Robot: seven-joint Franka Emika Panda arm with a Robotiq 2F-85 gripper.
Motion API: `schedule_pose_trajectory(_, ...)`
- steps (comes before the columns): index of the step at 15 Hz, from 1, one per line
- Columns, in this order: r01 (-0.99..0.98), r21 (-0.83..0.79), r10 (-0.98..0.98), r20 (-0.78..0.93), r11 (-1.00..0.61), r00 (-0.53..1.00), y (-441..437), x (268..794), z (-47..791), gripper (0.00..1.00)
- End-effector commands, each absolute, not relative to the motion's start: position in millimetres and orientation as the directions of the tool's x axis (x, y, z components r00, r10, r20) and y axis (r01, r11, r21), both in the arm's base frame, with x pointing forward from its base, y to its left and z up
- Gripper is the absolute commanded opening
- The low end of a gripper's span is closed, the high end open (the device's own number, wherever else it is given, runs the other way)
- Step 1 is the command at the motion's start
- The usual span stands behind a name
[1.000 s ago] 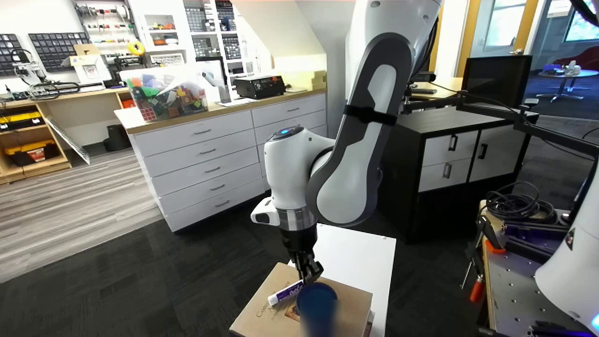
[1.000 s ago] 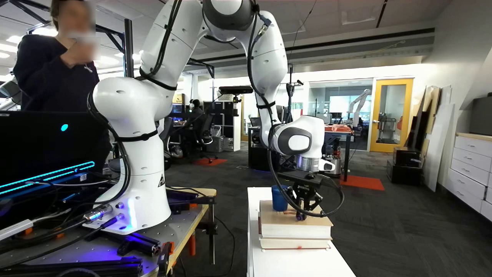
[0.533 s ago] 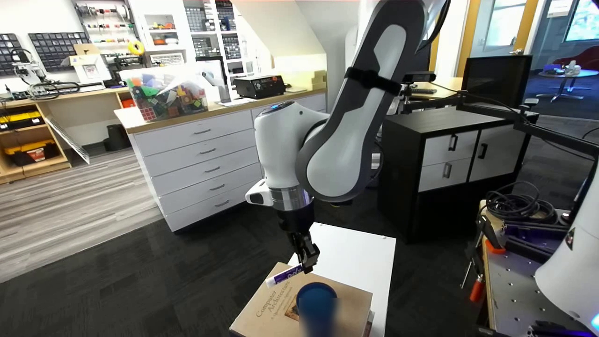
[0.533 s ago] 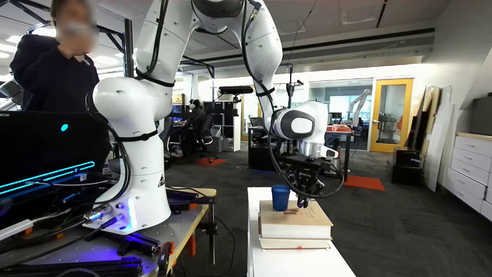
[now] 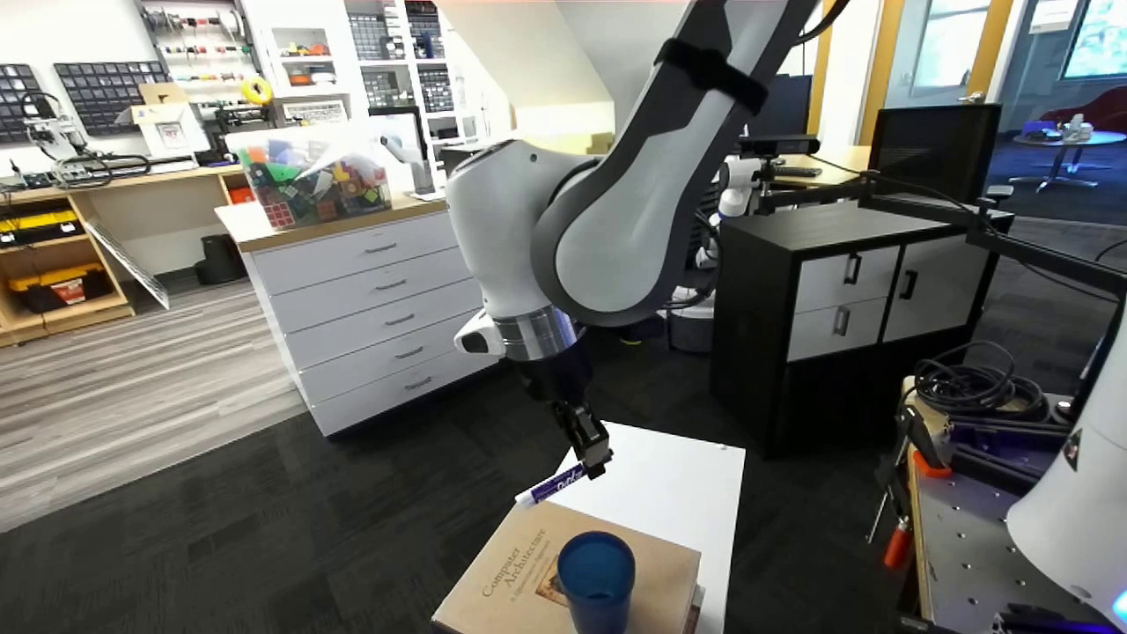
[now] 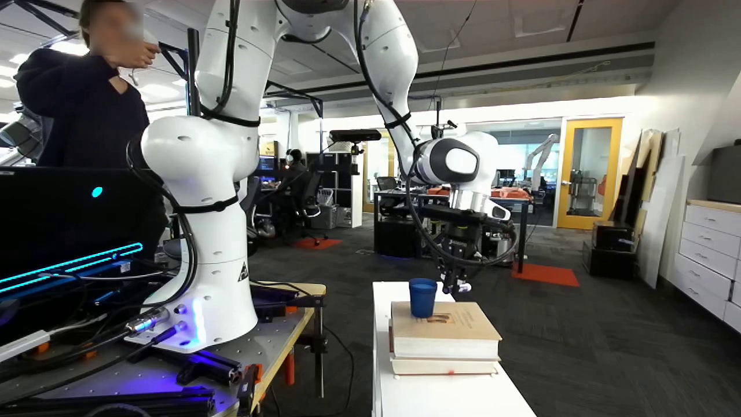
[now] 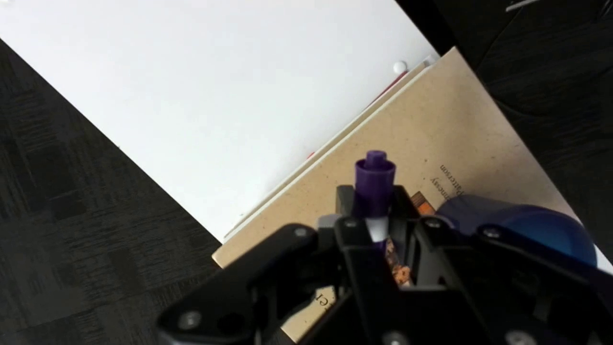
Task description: Put the marker in the cup
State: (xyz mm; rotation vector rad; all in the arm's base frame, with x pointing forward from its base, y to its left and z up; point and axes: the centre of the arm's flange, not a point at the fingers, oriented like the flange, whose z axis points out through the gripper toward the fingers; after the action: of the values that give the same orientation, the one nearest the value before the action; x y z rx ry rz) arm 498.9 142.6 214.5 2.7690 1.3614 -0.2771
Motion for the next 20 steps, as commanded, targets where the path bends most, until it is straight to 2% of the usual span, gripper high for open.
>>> schedule_pose_trajectory(1, 0.779, -0.013, 0.748, -0.288, -0.627, 0.598, 154, 504, 245, 0.05)
schedule_pose_trajectory(11, 0.789, -0.018, 0.691, -0.496, -0.614, 0.527, 196, 508, 278, 0.05)
schedule_pose_trajectory(20, 0.789, -0.055, 0.625, -0.645, -0.612, 0.440, 230, 503, 266, 0.05)
